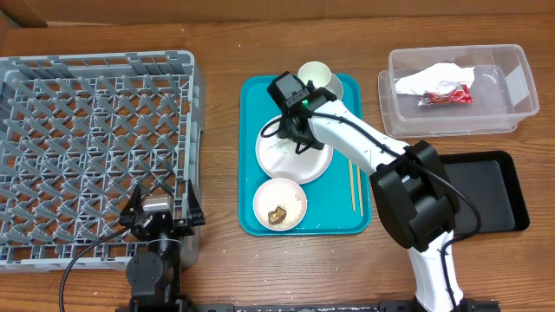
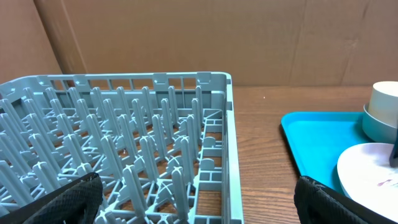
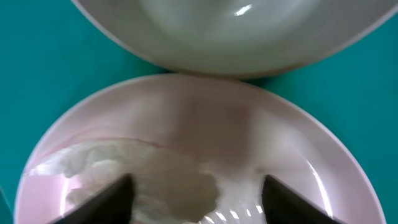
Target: Sort waste into correct bins and load items into the dishwasher
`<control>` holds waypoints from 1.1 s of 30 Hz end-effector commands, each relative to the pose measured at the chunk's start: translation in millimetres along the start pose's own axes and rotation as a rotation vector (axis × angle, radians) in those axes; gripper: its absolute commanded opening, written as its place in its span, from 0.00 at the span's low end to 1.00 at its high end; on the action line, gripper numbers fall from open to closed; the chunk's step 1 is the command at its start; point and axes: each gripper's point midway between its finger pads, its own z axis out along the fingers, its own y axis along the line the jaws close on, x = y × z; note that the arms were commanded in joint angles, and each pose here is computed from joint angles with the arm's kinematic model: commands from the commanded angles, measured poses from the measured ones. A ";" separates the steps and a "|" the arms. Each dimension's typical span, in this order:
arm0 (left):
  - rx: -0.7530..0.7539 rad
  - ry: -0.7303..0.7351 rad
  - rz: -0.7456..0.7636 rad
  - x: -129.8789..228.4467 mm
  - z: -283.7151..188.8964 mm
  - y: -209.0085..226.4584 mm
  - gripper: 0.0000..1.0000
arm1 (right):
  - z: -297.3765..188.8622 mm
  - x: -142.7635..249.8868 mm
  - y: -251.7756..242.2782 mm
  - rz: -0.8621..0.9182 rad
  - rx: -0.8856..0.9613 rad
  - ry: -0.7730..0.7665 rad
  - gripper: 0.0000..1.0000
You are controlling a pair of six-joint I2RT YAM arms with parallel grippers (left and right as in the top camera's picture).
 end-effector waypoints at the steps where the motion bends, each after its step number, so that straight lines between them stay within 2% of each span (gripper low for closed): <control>1: 0.009 -0.005 0.015 -0.3 -0.2 -1.7 1.00 | -3.5 -5.8 3.8 0.014 -0.019 -0.018 0.48; 2: 0.009 -0.005 0.015 -0.3 -0.2 -1.7 1.00 | -3.5 -6.5 3.7 0.014 -0.018 -0.021 0.42; 6: 0.009 -0.005 0.015 -0.3 -0.2 -1.7 1.00 | -14.4 -14.0 0.2 0.011 -0.006 -0.031 0.04; 20: 0.009 -0.005 0.015 -0.3 -0.2 -1.7 1.00 | -175.8 -106.6 -36.0 0.102 -0.045 -0.233 0.04; 27: 0.009 -0.005 0.015 -0.3 -0.2 -1.7 1.00 | -214.4 -160.7 -114.9 0.310 -0.063 -0.307 0.04; 33: 0.009 -0.005 0.015 -0.3 -0.2 -1.7 1.00 | -206.1 -216.1 -220.5 0.542 0.016 -0.376 0.04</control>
